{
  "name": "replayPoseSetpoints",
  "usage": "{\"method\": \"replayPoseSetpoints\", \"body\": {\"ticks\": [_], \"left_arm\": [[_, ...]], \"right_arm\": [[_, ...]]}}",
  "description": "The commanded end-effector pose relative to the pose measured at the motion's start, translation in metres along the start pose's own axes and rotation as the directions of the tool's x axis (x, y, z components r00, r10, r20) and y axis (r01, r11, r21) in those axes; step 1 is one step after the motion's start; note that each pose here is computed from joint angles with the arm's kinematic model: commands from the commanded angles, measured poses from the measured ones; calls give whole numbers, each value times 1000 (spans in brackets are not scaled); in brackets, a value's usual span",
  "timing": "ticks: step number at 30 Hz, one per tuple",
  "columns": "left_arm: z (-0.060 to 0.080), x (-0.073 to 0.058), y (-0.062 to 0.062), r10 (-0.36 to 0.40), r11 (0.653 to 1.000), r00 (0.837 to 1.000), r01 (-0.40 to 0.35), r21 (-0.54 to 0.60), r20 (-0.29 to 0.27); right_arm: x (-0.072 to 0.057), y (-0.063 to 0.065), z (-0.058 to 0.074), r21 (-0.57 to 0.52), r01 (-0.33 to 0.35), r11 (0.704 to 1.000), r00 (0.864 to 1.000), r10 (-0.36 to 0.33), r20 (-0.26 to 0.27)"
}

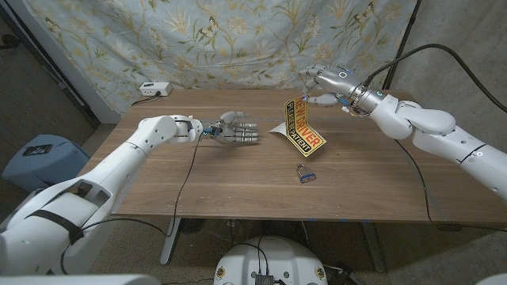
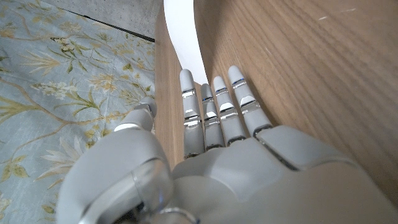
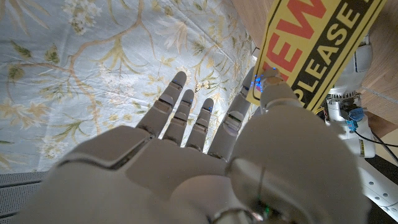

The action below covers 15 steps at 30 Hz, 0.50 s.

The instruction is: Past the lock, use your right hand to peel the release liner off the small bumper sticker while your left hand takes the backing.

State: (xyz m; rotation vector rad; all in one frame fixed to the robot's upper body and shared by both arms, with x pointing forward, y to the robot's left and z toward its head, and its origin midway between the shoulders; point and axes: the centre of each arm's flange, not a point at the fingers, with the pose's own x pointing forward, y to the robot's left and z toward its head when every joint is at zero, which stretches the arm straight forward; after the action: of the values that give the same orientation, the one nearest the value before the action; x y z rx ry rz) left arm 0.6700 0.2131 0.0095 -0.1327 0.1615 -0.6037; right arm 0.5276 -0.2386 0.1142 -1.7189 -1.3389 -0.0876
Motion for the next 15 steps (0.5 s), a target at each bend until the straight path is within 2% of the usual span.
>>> {"method": "replayPoseSetpoints", "body": {"ticks": [1,6,15], "left_arm": [[0,15,-4,-24,1000,1000,24,-8,4],[-1,20,-9,-52,999,999,52,-13,6],[-3,24,-12,-59,998,998,59,-13,2]], "right_arm": [[0,-14,4,-24,28,999,1000,-28,6],[2,-18,5,-32,35,999,999,-34,8],[5,-24,7,-44,51,998,999,-50,20]]}}
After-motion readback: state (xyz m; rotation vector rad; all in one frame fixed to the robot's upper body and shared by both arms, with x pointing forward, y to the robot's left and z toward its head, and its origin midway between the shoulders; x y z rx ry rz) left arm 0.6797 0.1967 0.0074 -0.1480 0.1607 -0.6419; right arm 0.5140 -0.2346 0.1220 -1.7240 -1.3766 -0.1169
